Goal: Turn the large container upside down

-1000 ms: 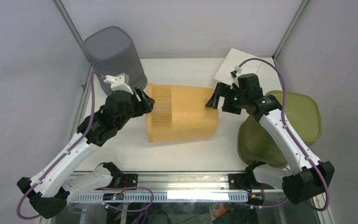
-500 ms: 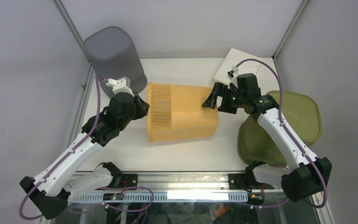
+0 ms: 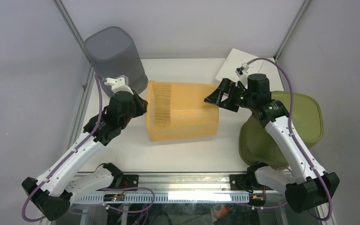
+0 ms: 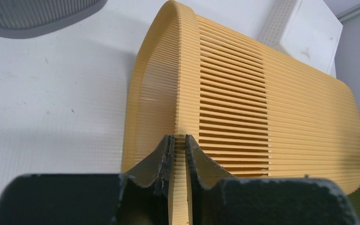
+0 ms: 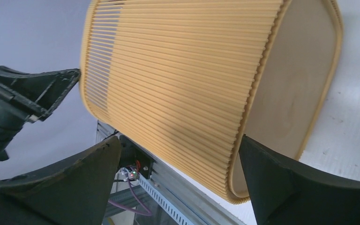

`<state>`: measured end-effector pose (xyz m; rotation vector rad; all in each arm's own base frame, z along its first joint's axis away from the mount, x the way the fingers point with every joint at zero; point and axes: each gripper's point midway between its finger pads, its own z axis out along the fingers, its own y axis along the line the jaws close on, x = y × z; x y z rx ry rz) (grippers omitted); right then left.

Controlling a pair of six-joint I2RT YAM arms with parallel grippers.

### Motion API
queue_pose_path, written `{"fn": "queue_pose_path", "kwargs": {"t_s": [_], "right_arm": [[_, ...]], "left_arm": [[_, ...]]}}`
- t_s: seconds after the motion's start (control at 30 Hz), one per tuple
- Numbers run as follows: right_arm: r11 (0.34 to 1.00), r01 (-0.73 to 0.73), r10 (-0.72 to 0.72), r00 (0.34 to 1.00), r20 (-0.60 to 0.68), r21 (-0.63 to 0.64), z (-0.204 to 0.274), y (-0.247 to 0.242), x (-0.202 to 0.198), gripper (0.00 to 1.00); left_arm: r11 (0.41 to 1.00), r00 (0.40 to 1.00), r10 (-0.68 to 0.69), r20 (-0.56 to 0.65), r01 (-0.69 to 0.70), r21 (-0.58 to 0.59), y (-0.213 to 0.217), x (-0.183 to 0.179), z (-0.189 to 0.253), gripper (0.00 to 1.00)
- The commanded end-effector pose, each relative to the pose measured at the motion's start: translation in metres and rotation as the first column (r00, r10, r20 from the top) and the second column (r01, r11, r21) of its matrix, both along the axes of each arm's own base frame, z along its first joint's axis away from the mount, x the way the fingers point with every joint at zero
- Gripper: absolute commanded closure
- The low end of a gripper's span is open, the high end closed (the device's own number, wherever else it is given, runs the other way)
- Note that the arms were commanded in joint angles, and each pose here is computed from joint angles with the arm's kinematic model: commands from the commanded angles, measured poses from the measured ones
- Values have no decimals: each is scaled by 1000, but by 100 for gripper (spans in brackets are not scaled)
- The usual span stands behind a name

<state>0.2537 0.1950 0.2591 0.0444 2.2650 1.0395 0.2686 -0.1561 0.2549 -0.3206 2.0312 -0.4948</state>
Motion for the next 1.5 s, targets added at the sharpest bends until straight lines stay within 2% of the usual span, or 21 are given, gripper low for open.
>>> {"fn": "queue_pose_path", "kwargs": {"t_s": [0.0, 0.23, 0.57, 1.03, 1.37, 1.47], "right_arm": [[939, -247, 192, 954, 229, 241, 102, 36, -23, 0], [918, -267, 178, 939, 296, 293, 139, 35, -33, 0], [911, -288, 168, 913, 373, 294, 177, 33, -40, 1], [927, -252, 179, 948, 262, 278, 129, 44, -27, 0], [897, -335, 243, 918, 314, 287, 149, 78, -23, 0], [920, -315, 222, 910, 349, 234, 160, 72, -21, 0]], "left_arm": [[994, 993, -105, -56, 105, -4, -21, -6, -19, 93], [991, 990, -134, -50, 133, -25, -29, -5, -19, 92], [982, 982, -186, -35, 185, -44, -51, 10, -12, 89], [976, 974, -216, -68, 213, -47, -65, 19, -38, 88], [973, 965, -231, -128, 229, -26, -72, 22, -65, 87], [974, 967, -228, -117, 227, -21, -71, 23, -62, 84]]}}
